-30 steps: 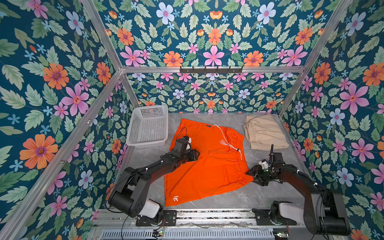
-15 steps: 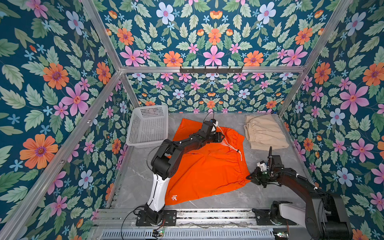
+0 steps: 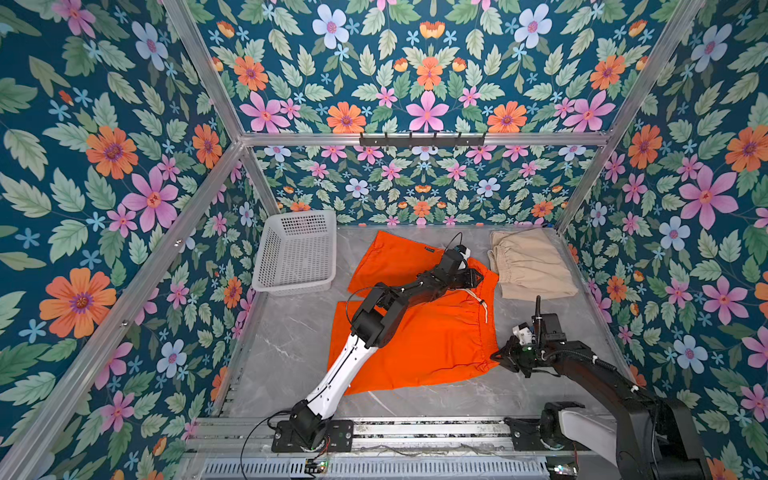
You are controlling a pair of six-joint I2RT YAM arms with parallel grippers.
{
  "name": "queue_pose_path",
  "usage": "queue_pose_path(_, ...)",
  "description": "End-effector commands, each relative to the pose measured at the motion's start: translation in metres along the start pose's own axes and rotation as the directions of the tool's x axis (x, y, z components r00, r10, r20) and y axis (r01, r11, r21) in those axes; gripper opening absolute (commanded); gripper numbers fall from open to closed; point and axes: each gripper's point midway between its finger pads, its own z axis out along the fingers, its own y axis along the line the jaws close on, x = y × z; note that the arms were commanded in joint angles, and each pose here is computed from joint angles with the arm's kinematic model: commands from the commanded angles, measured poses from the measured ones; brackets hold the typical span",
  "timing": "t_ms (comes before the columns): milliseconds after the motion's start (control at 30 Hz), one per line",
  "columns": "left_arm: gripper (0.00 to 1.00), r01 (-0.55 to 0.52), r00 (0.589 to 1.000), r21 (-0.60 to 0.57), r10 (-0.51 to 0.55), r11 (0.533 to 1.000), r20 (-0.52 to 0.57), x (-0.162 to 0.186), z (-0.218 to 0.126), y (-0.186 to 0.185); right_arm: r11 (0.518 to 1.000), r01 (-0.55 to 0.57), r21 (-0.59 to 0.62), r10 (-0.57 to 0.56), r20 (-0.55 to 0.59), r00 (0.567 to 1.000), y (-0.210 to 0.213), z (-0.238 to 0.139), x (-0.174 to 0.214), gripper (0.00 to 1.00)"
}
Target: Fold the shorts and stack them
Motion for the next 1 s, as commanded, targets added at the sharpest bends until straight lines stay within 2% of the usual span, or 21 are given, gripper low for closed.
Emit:
queue_pose_path(0,0.41,0.031,0.998,-0.084,-0.035,0.996,-0.045,0.02,0.01,0.024,1.0,-0.016,0.003,0.016,0.051,0.999,0.001,0.0,-0.008,0.1)
queue_pose_path(100,0.42,0.018,0.999,-0.084,-0.021,0.996,-0.035,0.012,0.011,0.021,1.0,-0.014,-0.002,0.014,0.09,0.996,0.004,-0.001,-0.017,0.11)
queue_pose_path(200,0.46,-0.038,0.999,-0.093,0.037,0.995,-0.011,-0.008,-0.006,0.002,1.0,-0.003,-0.022,0.005,0.108,0.994,0.013,-0.004,-0.023,0.11)
queue_pose_path(333,0.49,-0.101,0.993,-0.12,0.107,0.988,0.045,-0.042,-0.059,-0.031,0.999,0.016,-0.035,-0.012,0.106,0.994,0.021,-0.005,-0.026,0.11)
queue_pose_path(433,0.5,-0.092,0.99,-0.172,0.108,0.981,0.085,-0.059,-0.116,-0.047,0.999,0.025,-0.041,-0.021,0.1,0.995,0.024,-0.005,-0.026,0.11)
queue_pose_path(567,0.51,0.061,0.991,-0.23,-0.033,0.971,0.126,-0.053,-0.197,-0.046,0.998,0.039,-0.042,-0.035,0.091,0.995,0.027,-0.006,-0.024,0.11)
queue_pose_path(667,0.52,0.18,0.98,-0.303,-0.144,0.936,0.137,-0.025,-0.252,-0.034,0.998,0.05,-0.04,-0.046,0.083,0.996,0.029,-0.008,-0.021,0.11)
queue_pose_path(733,0.53,0.262,0.962,-0.369,-0.21,0.892,0.174,-0.007,-0.288,-0.02,0.998,0.053,-0.042,-0.05,0.082,0.995,0.031,-0.009,-0.021,0.11)
queue_pose_path(833,0.53,0.419,0.904,-0.405,-0.332,0.813,0.268,0.022,-0.336,-0.003,0.997,0.059,-0.047,-0.055,0.086,0.995,0.034,-0.011,-0.02,0.11)
queue_pose_path(967,0.52,0.646,0.756,-0.372,-0.495,0.667,0.427,0.06,-0.393,0.018,0.997,0.062,-0.045,-0.058,0.087,0.995,0.035,-0.013,-0.019,0.12)
